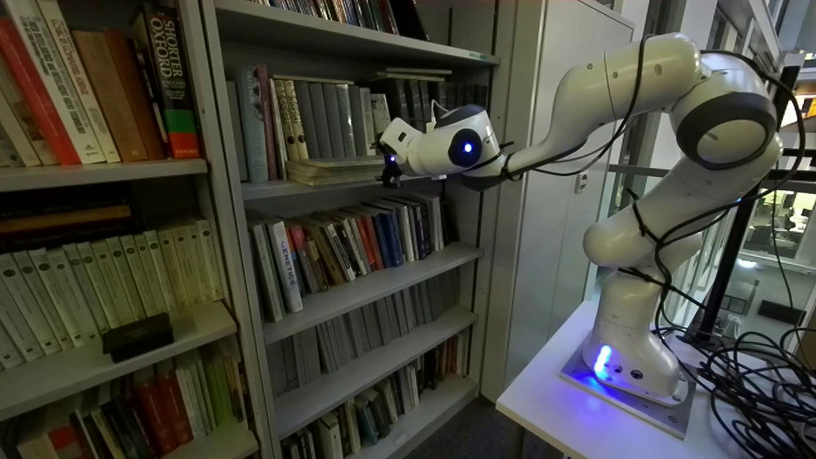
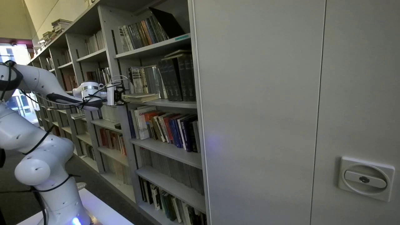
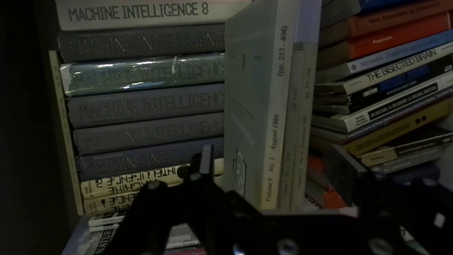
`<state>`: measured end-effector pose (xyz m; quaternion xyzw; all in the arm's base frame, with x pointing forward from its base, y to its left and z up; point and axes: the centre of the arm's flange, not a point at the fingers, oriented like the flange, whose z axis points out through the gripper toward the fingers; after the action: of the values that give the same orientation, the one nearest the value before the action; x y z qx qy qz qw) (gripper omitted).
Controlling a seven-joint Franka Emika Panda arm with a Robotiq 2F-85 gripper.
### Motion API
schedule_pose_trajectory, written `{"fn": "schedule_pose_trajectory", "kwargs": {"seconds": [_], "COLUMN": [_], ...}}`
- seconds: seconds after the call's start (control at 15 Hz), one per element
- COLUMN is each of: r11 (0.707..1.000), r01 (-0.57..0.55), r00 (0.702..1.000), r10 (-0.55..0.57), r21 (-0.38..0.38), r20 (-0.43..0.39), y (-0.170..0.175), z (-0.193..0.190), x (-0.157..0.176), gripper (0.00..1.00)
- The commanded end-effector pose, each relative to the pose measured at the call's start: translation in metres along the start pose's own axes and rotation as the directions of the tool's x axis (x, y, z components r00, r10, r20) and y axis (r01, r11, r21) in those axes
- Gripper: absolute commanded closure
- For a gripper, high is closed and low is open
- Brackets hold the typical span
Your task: Pick up the book and place it on the other books on the shelf
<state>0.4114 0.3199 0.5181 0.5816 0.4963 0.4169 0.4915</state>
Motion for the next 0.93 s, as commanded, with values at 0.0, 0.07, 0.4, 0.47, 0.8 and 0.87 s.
{"fn": "schedule_pose_trajectory", "kwargs": {"seconds": [0.0, 0.07, 0.4, 0.47, 0.8, 0.87], "r11": [1.000, 1.000, 0.999, 0.999, 1.000, 1.000], "r01": [0.001, -0.005, -0.029, -0.030, -0.025, -0.021], "r00": [0.999, 0.999, 0.996, 0.996, 0.994, 0.994], "r10": [0.000, 0.006, 0.030, 0.032, 0.027, 0.023], "r21": [0.026, 0.023, 0.021, 0.022, 0.015, 0.016], "r20": [-0.039, -0.046, -0.082, -0.085, -0.104, -0.105], "y": [0.009, 0.010, 0.015, 0.015, 0.015, 0.015], "z": [-0.007, -0.010, -0.025, -0.027, -0.030, -0.028], "x": [-0.004, -0.003, -0.001, 0.000, 0.008, 0.009], "gripper": [0.00, 0.00, 0.00, 0.00, 0.00, 0.00]}}
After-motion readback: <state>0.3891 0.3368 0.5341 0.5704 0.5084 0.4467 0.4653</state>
